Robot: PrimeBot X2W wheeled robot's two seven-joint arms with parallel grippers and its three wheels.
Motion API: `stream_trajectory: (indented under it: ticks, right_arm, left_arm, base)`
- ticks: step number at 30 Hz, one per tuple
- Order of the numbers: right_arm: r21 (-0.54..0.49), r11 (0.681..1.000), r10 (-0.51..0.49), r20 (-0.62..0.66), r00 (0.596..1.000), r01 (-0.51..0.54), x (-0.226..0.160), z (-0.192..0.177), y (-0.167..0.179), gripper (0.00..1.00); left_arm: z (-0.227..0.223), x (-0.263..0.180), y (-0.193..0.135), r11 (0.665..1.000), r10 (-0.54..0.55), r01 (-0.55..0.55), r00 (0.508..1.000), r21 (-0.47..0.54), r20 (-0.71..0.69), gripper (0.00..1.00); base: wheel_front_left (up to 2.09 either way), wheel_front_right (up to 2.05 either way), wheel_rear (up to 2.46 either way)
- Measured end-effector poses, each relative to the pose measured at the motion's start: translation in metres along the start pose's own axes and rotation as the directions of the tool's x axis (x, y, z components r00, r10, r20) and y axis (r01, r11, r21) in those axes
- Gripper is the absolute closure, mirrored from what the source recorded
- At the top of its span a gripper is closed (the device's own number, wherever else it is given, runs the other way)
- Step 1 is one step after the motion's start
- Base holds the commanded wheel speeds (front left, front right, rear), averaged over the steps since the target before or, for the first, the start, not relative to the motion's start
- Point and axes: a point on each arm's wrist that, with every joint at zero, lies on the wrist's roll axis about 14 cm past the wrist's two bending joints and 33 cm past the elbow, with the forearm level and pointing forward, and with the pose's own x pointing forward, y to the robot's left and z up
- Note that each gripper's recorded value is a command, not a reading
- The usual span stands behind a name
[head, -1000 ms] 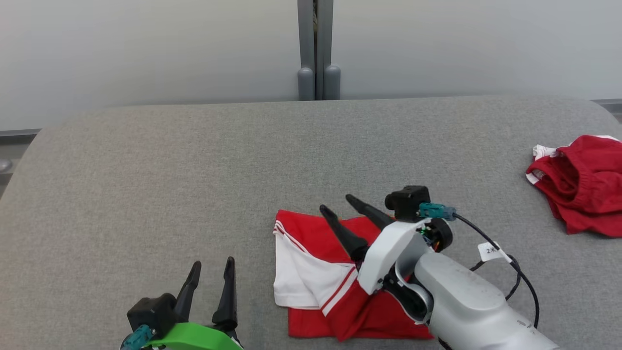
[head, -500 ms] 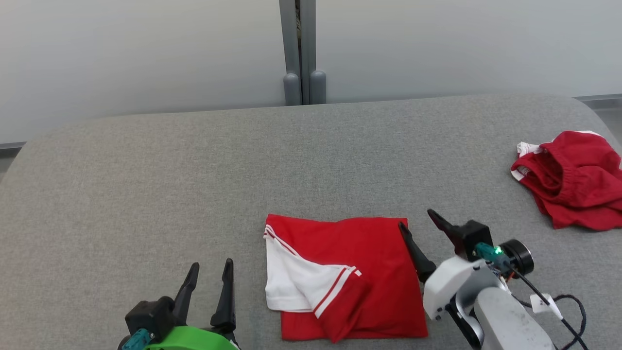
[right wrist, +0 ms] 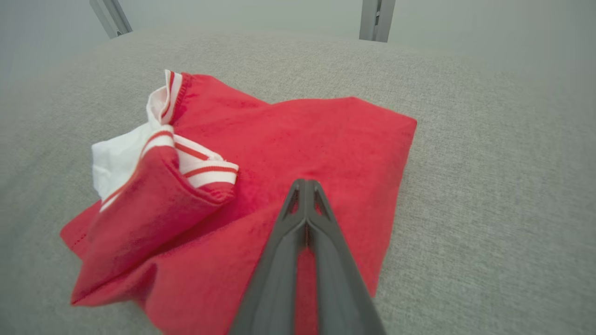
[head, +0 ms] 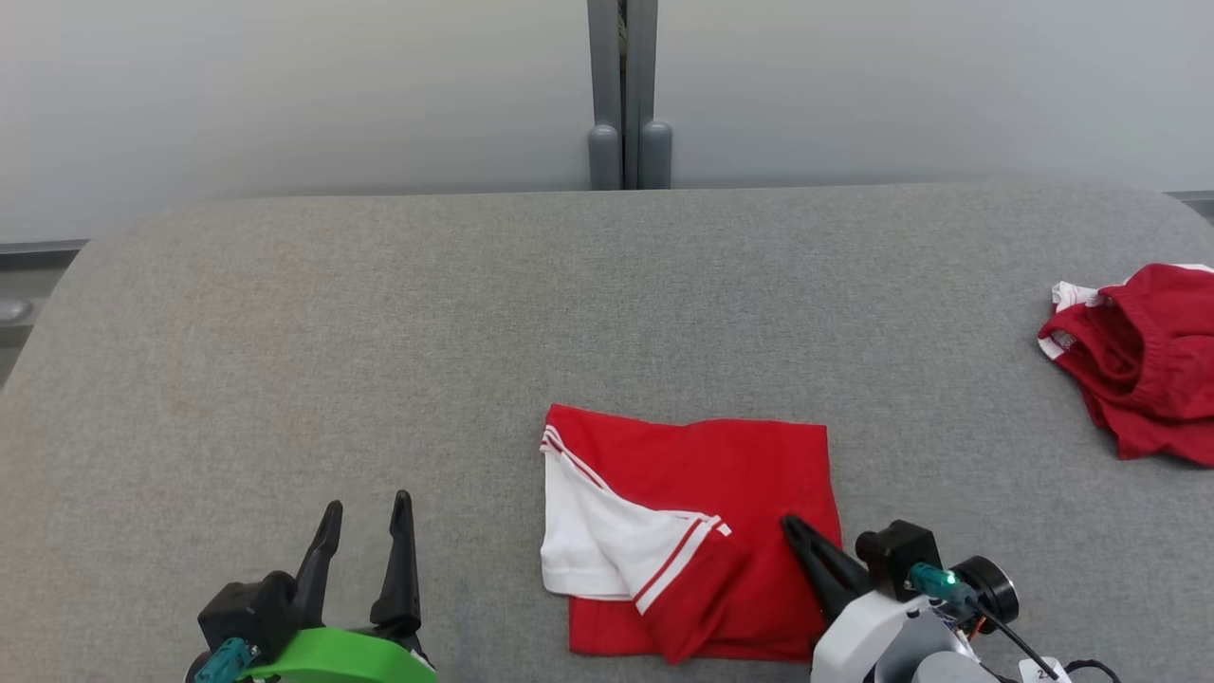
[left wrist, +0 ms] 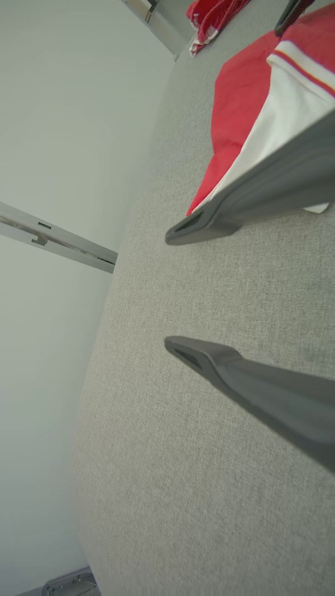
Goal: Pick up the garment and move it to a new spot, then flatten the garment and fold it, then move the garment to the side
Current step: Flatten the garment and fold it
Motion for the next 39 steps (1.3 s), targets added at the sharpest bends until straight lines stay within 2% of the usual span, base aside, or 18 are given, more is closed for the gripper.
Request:
stream_trajectory:
  ticks: [7, 13, 19, 22, 28, 30, 34, 35, 36, 39]
  right_arm:
    - [0.018, 0.995, 0.102, -0.088, 0.991, -0.101, 0.007, -0.022, 0.032, 1.00]
    - [0.023, 0.977, 0.214, -0.060, 0.975, -0.213, 0.025, -0.009, 0.064, 1.00]
    - [0.004, 0.913, 0.407, -0.085, 0.910, -0.408, 0.021, -0.010, 0.126, 1.00]
    - [0.016, 0.883, 0.467, -0.103, 0.878, -0.468, 0.013, -0.016, 0.147, 1.00]
    - [0.008, 0.874, 0.483, -0.102, 0.869, -0.485, 0.011, -0.016, 0.150, 1.00]
    - [-0.011, 0.880, 0.472, -0.085, 0.877, -0.475, 0.014, -0.011, 0.145, 1.00]
    - [-0.015, 0.912, 0.410, -0.017, 0.912, -0.410, 0.023, 0.008, 0.125, 1.00]
    - [-0.013, 0.922, 0.386, 0.005, 0.922, -0.386, 0.025, 0.014, 0.117, 0.96]
    - [-0.012, 0.935, 0.355, 0.029, 0.934, -0.355, 0.028, 0.021, 0.107, 0.86]
    - [-0.009, 0.966, 0.260, 0.094, 0.961, -0.260, 0.031, 0.041, 0.077, 0.43]
  left_arm:
    - [0.003, -0.006, 0.014, 0.999, 0.047, -0.047, 0.999, -0.001, 0.010, 0.00]
    - [0.007, -0.010, 0.027, 0.996, 0.089, -0.089, 0.996, -0.001, 0.025, 0.00]
    - [0.010, -0.014, 0.036, 0.993, 0.118, -0.118, 0.992, -0.001, 0.037, 0.00]
    - [0.011, -0.015, 0.038, 0.992, 0.129, -0.129, 0.991, -0.004, 0.042, 0.00]
    - [0.012, -0.012, 0.037, 0.992, 0.128, -0.128, 0.991, -0.003, 0.044, 0.00]
    - [0.012, -0.009, 0.034, 0.993, 0.115, -0.115, 0.992, 0.001, 0.046, 0.00]
    - [0.013, -0.003, 0.023, 0.997, 0.075, -0.076, 0.996, 0.009, 0.051, 0.00]
    - [0.014, -0.001, 0.019, 0.998, 0.060, -0.061, 0.997, 0.014, 0.054, 0.00]
    - [0.015, 0.001, 0.014, 0.999, 0.041, -0.043, 0.997, 0.022, 0.058, 0.00]
    - [0.019, 0.008, -0.001, 0.999, -0.012, 0.009, 0.997, 0.039, 0.071, 0.00]
  base:
    - [0.00, 0.00, 0.00]
    - [0.00, 0.00, 0.00]
    - [0.00, 0.00, 0.00]
    - [0.00, 0.00, 0.00]
    - [0.00, 0.00, 0.00]
    - [0.00, 0.00, 0.00]
    - [0.00, 0.00, 0.00]
    - [0.00, 0.00, 0.00]
    - [0.00, 0.00, 0.00]
    - [0.00, 0.00, 0.00]
